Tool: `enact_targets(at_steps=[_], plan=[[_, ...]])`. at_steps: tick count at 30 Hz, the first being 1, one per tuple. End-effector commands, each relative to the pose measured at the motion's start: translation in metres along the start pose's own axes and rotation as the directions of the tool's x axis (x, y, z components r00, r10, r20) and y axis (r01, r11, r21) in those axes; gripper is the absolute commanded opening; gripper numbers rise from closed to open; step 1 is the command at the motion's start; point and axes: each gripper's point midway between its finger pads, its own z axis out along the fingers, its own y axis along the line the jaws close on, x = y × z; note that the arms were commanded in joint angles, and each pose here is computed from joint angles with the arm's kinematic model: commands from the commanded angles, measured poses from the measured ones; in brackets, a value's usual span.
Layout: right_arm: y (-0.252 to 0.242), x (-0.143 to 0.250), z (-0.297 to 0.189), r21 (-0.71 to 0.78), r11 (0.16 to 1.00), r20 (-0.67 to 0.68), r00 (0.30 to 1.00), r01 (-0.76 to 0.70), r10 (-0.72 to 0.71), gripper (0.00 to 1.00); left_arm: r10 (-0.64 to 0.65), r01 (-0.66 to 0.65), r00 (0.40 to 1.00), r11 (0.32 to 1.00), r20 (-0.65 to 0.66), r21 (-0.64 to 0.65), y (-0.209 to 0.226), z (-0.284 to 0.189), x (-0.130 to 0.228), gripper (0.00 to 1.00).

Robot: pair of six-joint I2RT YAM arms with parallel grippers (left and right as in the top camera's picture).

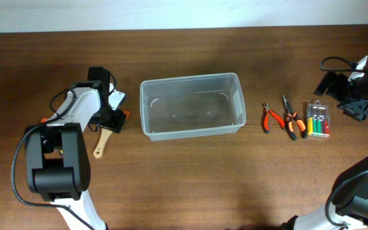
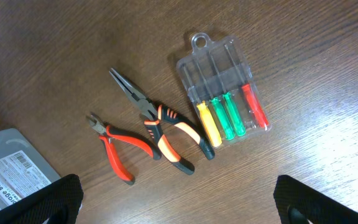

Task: Pack container
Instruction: 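Lower and close the left gripper on the orange scraper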

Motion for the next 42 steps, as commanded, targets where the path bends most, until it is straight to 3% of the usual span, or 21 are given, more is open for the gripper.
enact_targets(at_steps=[1,14,23,29,34,42], plan=[[-0.002,-0.008,-0.003,0.009,1.0,0.023,1.0,-0.01,0.009,0.99,0.094,-0.091,0.995,0.993,-0.04,0.07,-0.015,0.022,0.013,0.71],[-0.002,-0.008,-0.003,0.01,1.0,0.023,1.0,-0.009,0.009,0.99,0.074,-0.056,0.985,0.991,-0.157,0.12,-0.033,0.04,0.058,0.79],[-0.001,-0.01,-0.003,0.007,1.0,0.032,0.999,-0.008,0.008,0.98,0.064,-0.057,0.995,0.995,-0.082,0.085,-0.028,0.05,0.044,0.78],[-0.001,-0.011,-0.003,0.007,1.0,0.035,0.999,-0.008,0.008,0.99,0.139,-0.133,0.987,0.988,-0.08,0.078,-0.026,0.05,0.044,0.65],[-0.001,-0.011,-0.003,0.007,1.0,0.034,0.999,-0.008,0.008,0.99,0.161,-0.157,0.982,0.986,-0.101,0.049,-0.02,0.05,0.048,0.62],[-0.001,-0.011,-0.003,0.007,1.0,0.034,0.999,-0.008,0.008,0.99,0.16,-0.156,0.982,0.987,-0.099,0.046,-0.019,0.05,0.047,0.34]])
